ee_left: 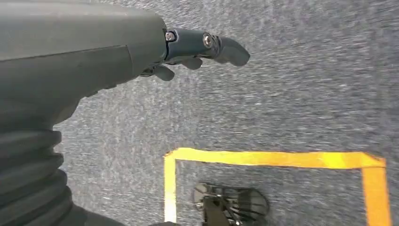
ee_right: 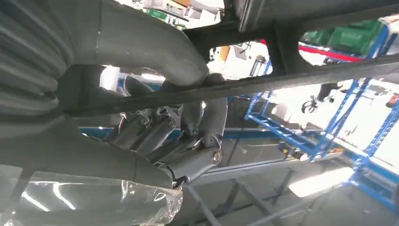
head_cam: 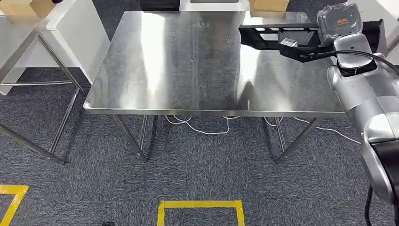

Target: Take the parts from the cabinet and place them on the table.

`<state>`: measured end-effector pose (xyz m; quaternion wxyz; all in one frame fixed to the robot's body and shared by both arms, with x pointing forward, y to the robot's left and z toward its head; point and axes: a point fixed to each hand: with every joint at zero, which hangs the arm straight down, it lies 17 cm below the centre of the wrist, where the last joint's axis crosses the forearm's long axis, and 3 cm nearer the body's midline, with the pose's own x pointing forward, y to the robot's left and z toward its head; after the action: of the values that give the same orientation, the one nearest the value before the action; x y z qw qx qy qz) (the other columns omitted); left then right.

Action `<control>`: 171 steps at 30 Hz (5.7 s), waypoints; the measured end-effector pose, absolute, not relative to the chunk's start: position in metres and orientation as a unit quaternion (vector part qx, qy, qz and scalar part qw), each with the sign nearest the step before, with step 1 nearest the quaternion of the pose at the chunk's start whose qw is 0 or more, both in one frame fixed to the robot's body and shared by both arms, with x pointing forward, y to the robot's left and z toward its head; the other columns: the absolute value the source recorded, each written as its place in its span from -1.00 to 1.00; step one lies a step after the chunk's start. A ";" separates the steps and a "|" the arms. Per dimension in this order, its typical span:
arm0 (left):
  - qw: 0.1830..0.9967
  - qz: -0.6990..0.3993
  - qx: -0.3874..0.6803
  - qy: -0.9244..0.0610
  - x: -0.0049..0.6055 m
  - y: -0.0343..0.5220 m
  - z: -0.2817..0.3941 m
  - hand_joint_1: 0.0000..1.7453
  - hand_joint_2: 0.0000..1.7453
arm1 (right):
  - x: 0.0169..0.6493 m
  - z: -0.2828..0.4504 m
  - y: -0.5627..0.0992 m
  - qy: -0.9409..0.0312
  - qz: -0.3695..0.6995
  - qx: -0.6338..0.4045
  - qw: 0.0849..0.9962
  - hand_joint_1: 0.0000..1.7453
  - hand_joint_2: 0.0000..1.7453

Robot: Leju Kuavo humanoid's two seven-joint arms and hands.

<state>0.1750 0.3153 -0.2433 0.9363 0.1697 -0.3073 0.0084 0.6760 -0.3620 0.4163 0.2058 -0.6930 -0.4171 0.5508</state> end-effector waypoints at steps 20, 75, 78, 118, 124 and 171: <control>0.922 0.037 0.186 -0.338 0.178 0.328 -0.236 -1.00 1.00 | 0.675 0.361 -0.299 -0.444 0.582 -0.654 0.192 1.00 1.00; 0.917 0.060 0.202 -0.339 0.174 0.341 -0.234 -1.00 -1.00 | 0.682 0.356 -0.353 -0.394 0.566 -0.656 0.308 -1.00 -1.00; 0.917 0.059 0.202 -0.338 0.174 0.341 -0.234 -1.00 -1.00 | 0.682 0.356 -0.357 -0.390 0.563 -0.659 0.310 -1.00 -1.00; 0.917 0.050 0.192 -0.347 0.187 0.327 -0.231 -1.00 -1.00 | 0.656 0.370 -0.461 -0.349 0.441 -0.749 0.349 -1.00 -1.00; 0.916 0.047 0.193 -0.348 0.190 0.323 -0.231 -1.00 -1.00 | 0.629 0.306 -0.505 -0.340 0.412 -0.746 0.397 -1.00 -1.00; 0.922 0.018 0.199 -0.332 0.198 0.307 -0.231 -1.00 -1.00 | 0.115 -0.260 -0.405 -0.080 0.242 -0.274 0.928 -1.00 1.00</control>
<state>0.1975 0.3069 -0.2313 0.9219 0.1991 -0.3319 0.0178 0.1151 -0.4050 -0.2604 0.9275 -0.2735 -0.0800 0.2418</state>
